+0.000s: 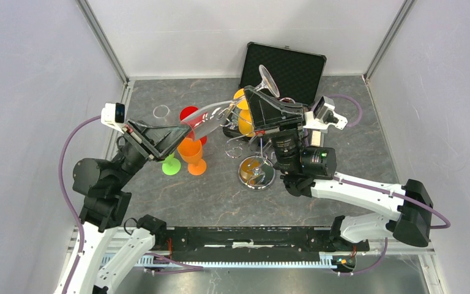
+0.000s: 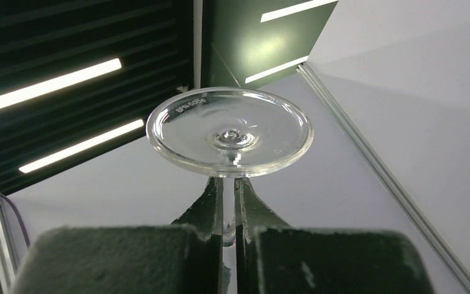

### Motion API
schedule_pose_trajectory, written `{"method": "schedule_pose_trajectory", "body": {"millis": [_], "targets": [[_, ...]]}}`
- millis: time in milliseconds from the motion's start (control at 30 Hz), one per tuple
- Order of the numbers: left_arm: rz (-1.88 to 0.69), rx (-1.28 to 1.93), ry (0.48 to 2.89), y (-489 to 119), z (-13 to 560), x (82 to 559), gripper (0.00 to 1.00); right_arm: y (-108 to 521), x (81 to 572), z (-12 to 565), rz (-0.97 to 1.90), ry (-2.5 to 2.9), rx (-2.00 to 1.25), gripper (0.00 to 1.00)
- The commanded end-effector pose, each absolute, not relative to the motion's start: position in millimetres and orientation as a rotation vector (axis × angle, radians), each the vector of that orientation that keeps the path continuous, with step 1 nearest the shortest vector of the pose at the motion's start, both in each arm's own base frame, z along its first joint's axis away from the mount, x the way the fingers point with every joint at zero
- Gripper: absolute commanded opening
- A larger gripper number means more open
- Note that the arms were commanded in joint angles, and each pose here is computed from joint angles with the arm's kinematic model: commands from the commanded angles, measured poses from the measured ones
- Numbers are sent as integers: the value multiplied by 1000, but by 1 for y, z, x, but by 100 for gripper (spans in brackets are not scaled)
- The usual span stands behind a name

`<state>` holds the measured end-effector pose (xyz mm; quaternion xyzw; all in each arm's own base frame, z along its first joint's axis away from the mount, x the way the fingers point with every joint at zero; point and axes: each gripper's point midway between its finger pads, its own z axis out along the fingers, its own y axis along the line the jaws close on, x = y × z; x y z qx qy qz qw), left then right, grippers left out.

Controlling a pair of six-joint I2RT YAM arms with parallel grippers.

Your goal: Take the wine glass off the wine glass rack

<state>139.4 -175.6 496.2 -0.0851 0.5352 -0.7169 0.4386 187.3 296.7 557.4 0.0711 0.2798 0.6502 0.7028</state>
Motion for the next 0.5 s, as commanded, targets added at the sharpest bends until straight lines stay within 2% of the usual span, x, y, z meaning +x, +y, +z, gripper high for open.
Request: {"method": "schedule_pose_trajectory", "body": {"millis": [0,67,167,267,333,467], "targets": [[-1901,-64,1163,-171,533,105,22,288,189,558,1471,625,218,0],[-1915,-48,1157,-173,534,105,18,291,190,555,1492,639,227,0],[-1933,-28,1153,-175,534,103,18,296,191,553,1533,666,237,0],[-1935,-20,1148,-175,534,103,25,299,191,551,1552,688,238,0],[-1928,-15,1144,-175,535,103,34,301,191,550,1556,696,235,0],[-1927,-19,1156,-177,534,106,37,303,190,549,1562,697,224,0]]}}
